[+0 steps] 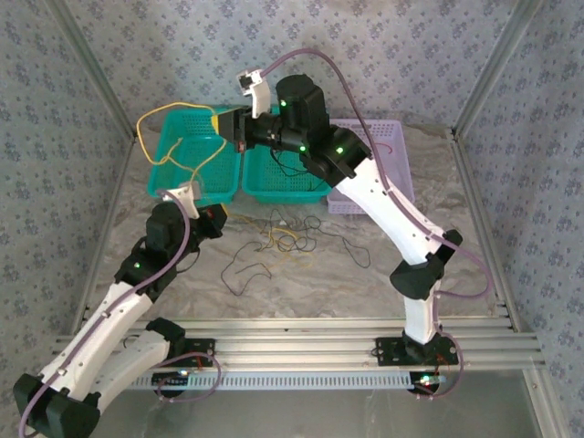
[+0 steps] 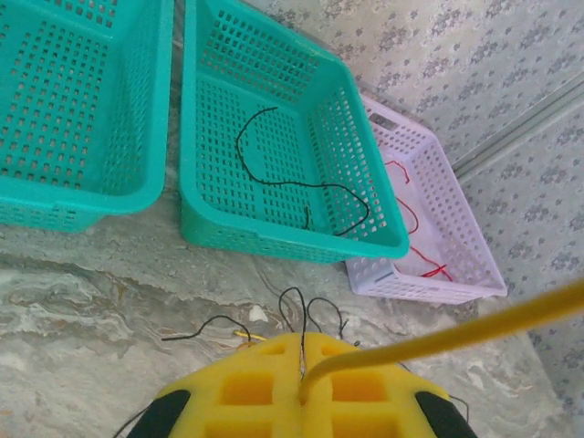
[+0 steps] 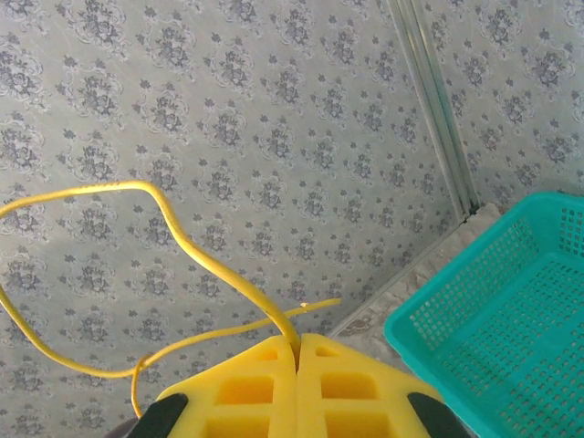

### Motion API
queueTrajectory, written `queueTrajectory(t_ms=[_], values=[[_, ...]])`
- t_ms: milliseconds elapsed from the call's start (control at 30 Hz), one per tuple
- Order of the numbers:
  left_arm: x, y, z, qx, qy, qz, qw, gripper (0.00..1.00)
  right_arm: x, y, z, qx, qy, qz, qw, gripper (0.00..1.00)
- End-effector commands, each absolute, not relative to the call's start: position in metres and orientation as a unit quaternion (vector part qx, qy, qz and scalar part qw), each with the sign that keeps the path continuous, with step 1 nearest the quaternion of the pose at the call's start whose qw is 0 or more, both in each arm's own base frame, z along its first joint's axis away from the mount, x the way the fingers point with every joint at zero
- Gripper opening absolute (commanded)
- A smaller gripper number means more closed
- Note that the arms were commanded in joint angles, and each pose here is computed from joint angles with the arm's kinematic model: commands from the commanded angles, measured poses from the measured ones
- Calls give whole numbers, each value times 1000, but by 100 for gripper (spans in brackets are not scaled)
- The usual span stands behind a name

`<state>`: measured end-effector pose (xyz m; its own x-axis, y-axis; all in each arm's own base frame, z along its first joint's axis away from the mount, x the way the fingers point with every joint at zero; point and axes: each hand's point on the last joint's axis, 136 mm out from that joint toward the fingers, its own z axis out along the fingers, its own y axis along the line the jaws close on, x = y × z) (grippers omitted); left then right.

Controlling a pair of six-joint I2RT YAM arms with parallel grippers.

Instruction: Untangle the cables

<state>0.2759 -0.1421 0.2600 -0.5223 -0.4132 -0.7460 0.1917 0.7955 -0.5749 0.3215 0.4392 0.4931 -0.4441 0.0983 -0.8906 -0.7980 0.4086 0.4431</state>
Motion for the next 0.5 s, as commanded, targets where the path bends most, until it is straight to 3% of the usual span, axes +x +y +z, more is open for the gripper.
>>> queueTrajectory(t_ms=[0,200,333,467], values=[[274,-137,278,-66,800,-313,507,0,316,425,514,-237,688,487,483,0],[242,-113,306,-67,794,-296,527,0,359,356,496,-157,727,406,531,0],[215,-91,333,-69,788,-276,546,0,403,284,462,-63,752,372,540,0],[200,-76,359,-65,782,-254,566,0,418,242,419,-20,776,338,532,0]])
